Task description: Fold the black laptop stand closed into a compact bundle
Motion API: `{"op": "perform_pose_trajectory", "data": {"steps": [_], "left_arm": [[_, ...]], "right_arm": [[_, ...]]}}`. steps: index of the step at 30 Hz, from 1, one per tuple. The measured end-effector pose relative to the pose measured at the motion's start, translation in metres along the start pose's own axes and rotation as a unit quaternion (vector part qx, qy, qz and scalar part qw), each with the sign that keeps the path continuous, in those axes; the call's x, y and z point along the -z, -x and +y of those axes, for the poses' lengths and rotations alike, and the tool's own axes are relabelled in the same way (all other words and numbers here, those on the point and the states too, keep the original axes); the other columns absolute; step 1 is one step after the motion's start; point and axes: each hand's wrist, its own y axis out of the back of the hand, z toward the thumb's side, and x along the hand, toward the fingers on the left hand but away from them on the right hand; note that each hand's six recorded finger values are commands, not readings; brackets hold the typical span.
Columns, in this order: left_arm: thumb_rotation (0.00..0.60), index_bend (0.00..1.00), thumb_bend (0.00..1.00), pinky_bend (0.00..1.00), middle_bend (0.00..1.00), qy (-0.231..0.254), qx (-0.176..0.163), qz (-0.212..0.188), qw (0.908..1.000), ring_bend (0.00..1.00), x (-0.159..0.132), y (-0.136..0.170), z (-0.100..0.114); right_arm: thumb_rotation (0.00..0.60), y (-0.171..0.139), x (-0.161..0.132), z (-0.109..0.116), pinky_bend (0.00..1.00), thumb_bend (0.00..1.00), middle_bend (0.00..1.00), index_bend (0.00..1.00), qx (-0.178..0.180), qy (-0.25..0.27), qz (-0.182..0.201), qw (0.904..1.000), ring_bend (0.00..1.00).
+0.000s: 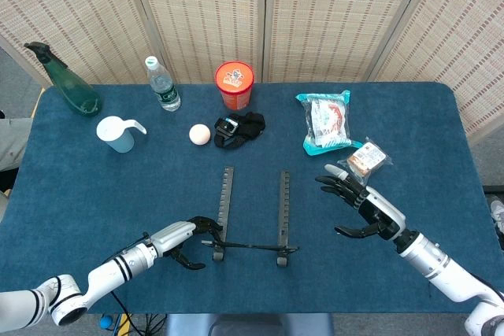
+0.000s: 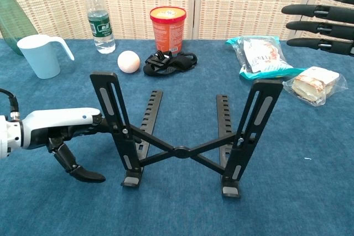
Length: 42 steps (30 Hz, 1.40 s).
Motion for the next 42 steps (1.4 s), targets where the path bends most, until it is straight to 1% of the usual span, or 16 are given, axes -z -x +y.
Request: {"op": "perform_pose_trajectory", "data": {"steps": [7,11,15,19,22,25,28,31,33,36,38,42], "left_arm": [[0.6,0.29,0.19,0.0,0.14,0.007,0.007,-0.001,0.9999,0.06,-0.002,0.0,-0.002],[0.6,0.32,0.19,0.0,0.14,0.008,0.014,0.0,0.9999,0.06,-0.002,0.0,-0.004],[0.6,0.33,0.19,0.0,0.14,0.009,0.012,-0.001,0.9999,0.06,-0.002,0.0,-0.002],[0.6,0.32,0.19,0.0,0.14,0.009,0.001,-0.004,1.0,0.06,-0.003,0.001,0.003],[0.6,0.31,0.19,0.0,0.14,0.004,-0.013,-0.005,0.9999,0.06,-0.003,0.002,0.011],[0.6,0.3,0.19,0.0,0.14,-0.005,-0.031,-0.005,0.9995,0.06,-0.003,0.004,0.02],[0.6,0.3,0.19,0.0,0.14,-0.017,-0.055,-0.004,0.9983,0.06,-0.002,0.009,0.031],[0.6,0.28,0.19,0.0,0.14,-0.029,-0.083,0.0,0.9961,0.06,0.0,0.016,0.043],[0.6,0.27,0.19,0.0,0.14,-0.037,-0.104,0.006,0.9938,0.06,0.002,0.023,0.051],[0.6,0.26,0.19,0.0,0.13,-0.049,-0.135,0.015,0.9895,0.06,0.006,0.033,0.063],[0.6,0.26,0.19,0.0,0.13,-0.058,-0.155,0.022,0.986,0.06,0.008,0.039,0.07],[0.6,0.25,0.19,0.0,0.12,-0.077,-0.19,0.035,0.9782,0.06,0.011,0.053,0.081]], "right_arm": [[0.6,0.0,0.0,0.001,0.1,0.15,0.14,0.0,0.001,-0.001,0.001,1.0,0.06],[0.6,-0.001,0.0,0.001,0.1,0.15,0.14,0.0,0.002,0.0,0.002,1.0,0.06],[0.6,-0.001,0.0,0.001,0.1,0.15,0.14,0.0,0.002,-0.001,0.002,1.0,0.06],[0.6,-0.001,-0.001,0.001,0.1,0.15,0.14,0.0,0.002,-0.002,0.003,1.0,0.06],[0.6,-0.001,-0.001,0.001,0.1,0.15,0.14,0.0,0.002,-0.008,0.004,1.0,0.06],[0.6,-0.001,-0.002,0.0,0.1,0.15,0.14,0.0,0.001,-0.022,0.004,0.9997,0.06],[0.6,0.0,-0.002,-0.001,0.1,0.15,0.14,0.0,-0.002,-0.051,0.0,0.9987,0.06],[0.6,0.0,-0.001,-0.001,0.1,0.15,0.13,0.0,-0.005,-0.098,-0.011,0.9951,0.06],[0.6,0.0,0.0,-0.001,0.1,0.12,0.1,0.0,-0.01,-0.139,-0.025,0.99,0.05],[0.6,0.0,0.002,-0.001,0.1,0.05,0.07,0.0,-0.02,-0.198,-0.051,0.9787,0.03],[0.6,0.001,0.004,-0.004,0.1,0.02,0.07,0.0,-0.03,-0.232,-0.072,0.9697,0.03],[0.6,0.006,0.007,-0.013,0.09,0.01,0.06,0.0,-0.053,-0.263,-0.098,0.9583,0.02]]}}
